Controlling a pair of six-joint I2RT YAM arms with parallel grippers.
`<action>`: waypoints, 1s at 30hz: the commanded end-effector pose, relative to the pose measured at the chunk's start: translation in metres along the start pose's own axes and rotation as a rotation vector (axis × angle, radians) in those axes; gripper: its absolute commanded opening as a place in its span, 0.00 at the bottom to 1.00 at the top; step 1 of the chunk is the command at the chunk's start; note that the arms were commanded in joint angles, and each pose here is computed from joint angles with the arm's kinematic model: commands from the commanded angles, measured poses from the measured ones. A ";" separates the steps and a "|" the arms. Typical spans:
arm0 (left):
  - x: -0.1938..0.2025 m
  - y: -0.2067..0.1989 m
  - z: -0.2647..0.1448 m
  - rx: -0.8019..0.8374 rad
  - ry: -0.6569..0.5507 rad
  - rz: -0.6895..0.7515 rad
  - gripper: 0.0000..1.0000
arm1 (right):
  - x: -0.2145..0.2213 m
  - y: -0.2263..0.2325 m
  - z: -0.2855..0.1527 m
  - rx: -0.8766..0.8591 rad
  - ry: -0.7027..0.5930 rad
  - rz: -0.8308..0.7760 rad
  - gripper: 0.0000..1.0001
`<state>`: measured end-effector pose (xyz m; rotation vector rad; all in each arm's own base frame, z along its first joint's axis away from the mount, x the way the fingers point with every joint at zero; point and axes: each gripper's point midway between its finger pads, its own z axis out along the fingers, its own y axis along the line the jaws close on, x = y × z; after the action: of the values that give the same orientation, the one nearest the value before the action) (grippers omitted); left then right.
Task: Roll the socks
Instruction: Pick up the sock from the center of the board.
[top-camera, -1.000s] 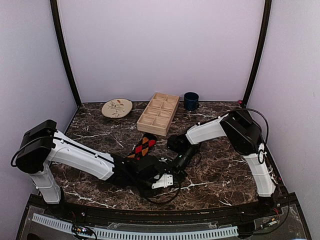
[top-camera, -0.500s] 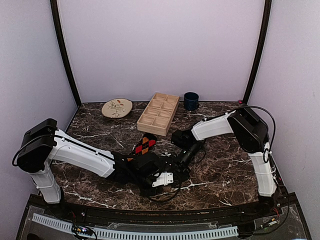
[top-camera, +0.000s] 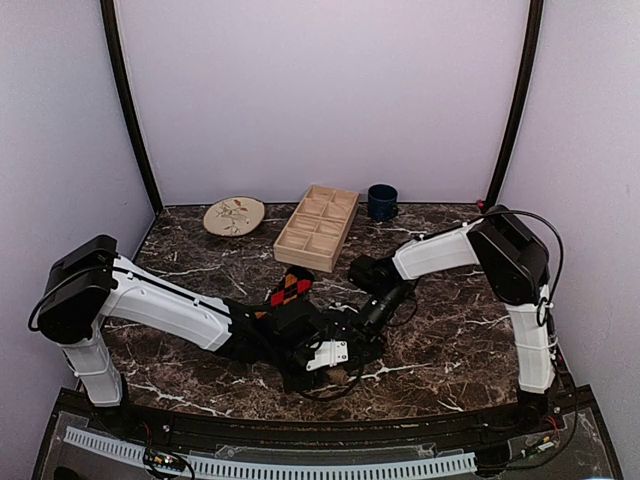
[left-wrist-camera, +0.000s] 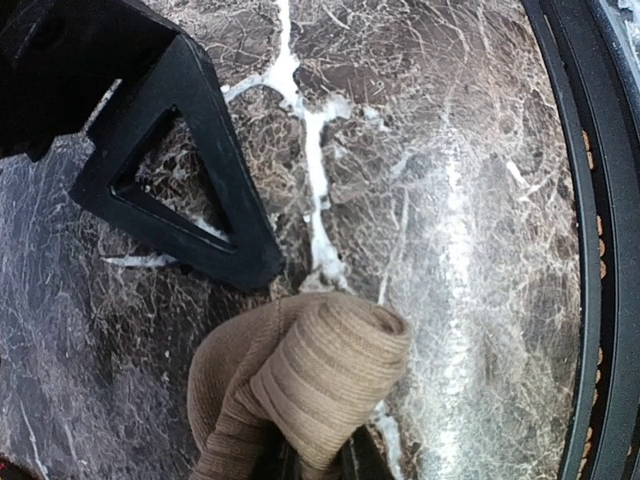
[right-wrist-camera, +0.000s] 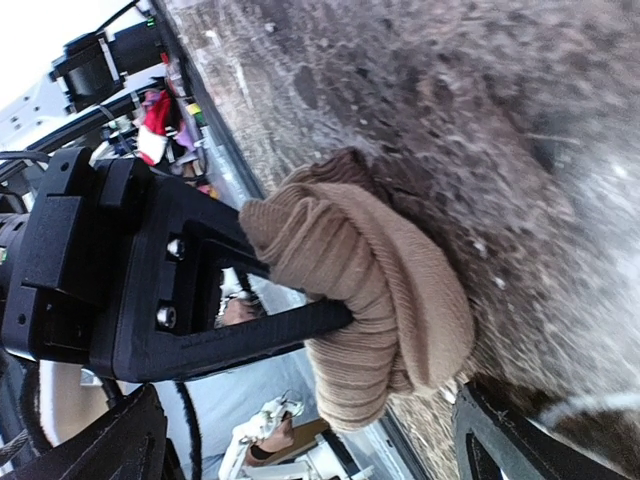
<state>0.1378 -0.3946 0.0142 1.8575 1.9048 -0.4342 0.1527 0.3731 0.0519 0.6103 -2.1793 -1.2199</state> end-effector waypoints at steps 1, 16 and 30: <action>0.081 -0.065 0.021 0.272 0.259 -0.057 0.13 | -0.028 -0.091 -0.008 0.422 -0.123 0.024 1.00; 0.077 -0.064 0.018 0.293 0.269 -0.101 0.13 | -0.041 -0.106 -0.043 0.555 -0.265 0.049 1.00; 0.079 -0.049 0.020 0.296 0.307 -0.229 0.09 | -0.029 -0.138 -0.085 0.646 -0.392 0.150 1.00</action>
<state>0.1199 -0.4201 0.0220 1.8766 1.9461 -0.6965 0.2289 0.3461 0.0440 0.6211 -2.6855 -1.0985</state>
